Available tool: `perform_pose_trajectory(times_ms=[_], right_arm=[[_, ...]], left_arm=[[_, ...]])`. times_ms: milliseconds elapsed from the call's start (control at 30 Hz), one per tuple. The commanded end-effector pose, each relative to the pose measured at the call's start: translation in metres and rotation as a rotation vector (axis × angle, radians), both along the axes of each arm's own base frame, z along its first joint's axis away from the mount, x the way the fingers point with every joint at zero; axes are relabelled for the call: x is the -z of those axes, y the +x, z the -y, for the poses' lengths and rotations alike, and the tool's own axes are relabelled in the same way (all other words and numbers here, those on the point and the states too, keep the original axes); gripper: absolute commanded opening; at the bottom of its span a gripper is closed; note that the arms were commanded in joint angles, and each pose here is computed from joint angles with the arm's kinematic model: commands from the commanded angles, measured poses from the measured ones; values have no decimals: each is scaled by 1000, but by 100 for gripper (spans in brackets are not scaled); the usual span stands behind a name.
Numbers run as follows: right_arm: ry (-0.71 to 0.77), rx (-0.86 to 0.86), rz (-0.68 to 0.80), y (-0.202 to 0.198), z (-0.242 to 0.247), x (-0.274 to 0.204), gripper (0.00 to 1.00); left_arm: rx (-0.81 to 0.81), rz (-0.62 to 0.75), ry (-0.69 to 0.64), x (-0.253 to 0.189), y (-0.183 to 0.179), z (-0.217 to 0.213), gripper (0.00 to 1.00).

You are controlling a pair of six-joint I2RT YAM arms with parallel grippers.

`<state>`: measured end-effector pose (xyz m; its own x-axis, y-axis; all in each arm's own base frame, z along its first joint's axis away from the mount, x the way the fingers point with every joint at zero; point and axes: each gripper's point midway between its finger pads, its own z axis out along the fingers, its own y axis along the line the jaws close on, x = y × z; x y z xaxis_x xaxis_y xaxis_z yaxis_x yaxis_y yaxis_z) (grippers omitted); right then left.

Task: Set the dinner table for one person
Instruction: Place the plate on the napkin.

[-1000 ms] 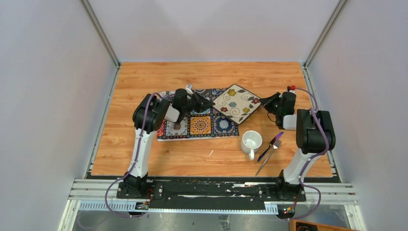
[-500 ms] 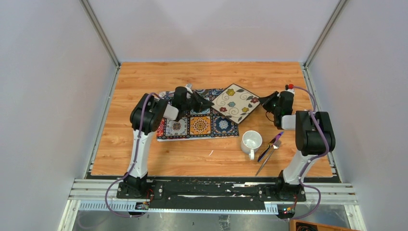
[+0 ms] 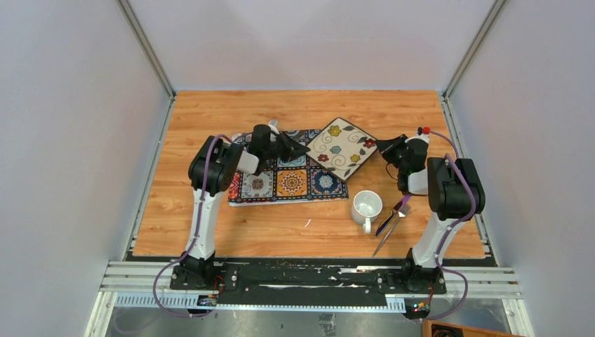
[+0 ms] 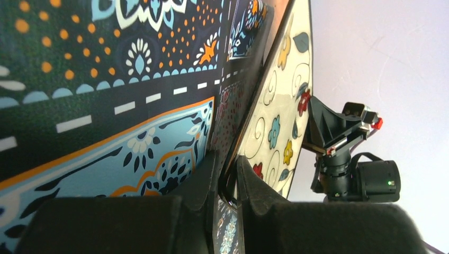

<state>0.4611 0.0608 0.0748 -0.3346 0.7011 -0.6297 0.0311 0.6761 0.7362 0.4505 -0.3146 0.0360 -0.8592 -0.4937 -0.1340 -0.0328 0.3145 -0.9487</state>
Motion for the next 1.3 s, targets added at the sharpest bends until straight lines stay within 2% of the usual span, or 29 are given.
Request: perform_pose_trajectory(times_ms=[0,167,500,1267], right_arm=[[119,-459,169,-43,-104,-43,0],[183,-475,189,-43,-110,-46,0],[105,-493,96,-41,-124,-25,0],[82,-677,59,-51,-223,-15,0]], left_arm=[[182,219,-95,-80,-20,49,0],[184,245,-73,-92,-20,48,0],[189,274,-32,-109,-21,45,0],[101,223,-5,-85,-26,-22,0]])
